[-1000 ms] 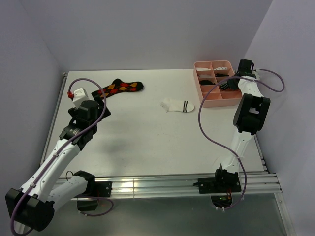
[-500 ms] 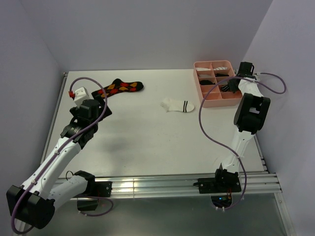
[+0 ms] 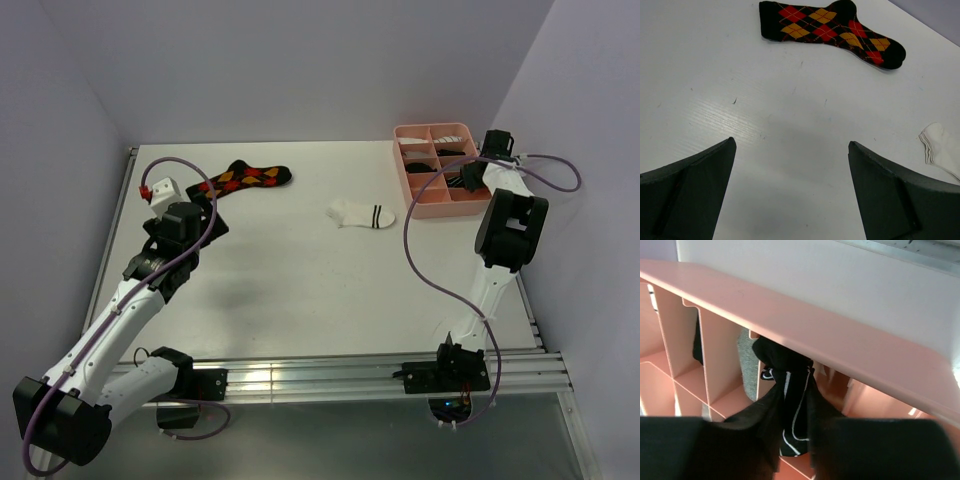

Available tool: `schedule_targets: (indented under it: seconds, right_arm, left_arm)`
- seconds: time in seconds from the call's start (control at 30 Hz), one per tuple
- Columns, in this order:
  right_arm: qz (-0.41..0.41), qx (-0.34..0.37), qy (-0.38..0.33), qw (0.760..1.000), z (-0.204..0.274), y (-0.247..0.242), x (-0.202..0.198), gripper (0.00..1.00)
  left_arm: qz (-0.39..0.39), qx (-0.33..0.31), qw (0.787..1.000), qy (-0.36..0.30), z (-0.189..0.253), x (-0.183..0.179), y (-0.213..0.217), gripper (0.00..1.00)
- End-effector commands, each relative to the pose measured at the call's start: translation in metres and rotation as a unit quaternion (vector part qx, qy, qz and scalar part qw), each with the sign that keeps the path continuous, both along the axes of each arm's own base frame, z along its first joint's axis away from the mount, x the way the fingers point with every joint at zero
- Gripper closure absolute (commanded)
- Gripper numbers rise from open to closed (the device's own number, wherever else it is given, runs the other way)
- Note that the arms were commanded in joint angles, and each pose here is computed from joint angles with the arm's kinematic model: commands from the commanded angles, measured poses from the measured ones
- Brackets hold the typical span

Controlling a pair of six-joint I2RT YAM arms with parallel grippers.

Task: Roll the socks
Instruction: Place the sock in the storage box.

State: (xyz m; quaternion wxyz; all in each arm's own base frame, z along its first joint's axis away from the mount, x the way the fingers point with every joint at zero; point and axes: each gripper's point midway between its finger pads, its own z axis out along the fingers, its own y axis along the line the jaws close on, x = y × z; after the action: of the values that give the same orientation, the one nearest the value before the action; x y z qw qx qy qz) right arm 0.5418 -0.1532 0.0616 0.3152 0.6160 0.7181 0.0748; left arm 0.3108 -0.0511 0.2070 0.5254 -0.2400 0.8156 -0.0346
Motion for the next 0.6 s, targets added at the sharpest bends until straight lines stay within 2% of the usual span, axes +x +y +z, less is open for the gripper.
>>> schedule_targets:
  seconds: [0.0,0.1,0.2,0.47,0.57]
  right_arm:
    - [-0.035,0.006,0.012,0.999,-0.007,-0.013,-0.015,0.65]
    - [-0.037,-0.001,0.004,0.999,0.002,-0.016,-0.013,0.54]
    - [-0.042,-0.002,-0.001,0.999,0.012,-0.017,-0.012,0.48]
    - [-0.049,-0.005,0.006,0.999,0.028,-0.017,-0.022,0.45]
    - [-0.052,-0.013,0.007,0.999,0.040,-0.018,-0.026,0.39]
  left_arm:
    - [-0.002,-0.016,1.000,-0.014,0.013,0.005,-0.004,0.01]
    - [-0.001,-0.016,1.000,-0.017,0.015,0.003,-0.003,0.01]
    - [0.000,-0.017,1.000,-0.018,0.016,0.002,-0.002,0.00]
    - [0.002,-0.015,1.000,-0.021,0.018,0.001,-0.001,0.01]
    - [0.000,-0.015,1.000,-0.021,0.019,0.000,-0.001,0.01]
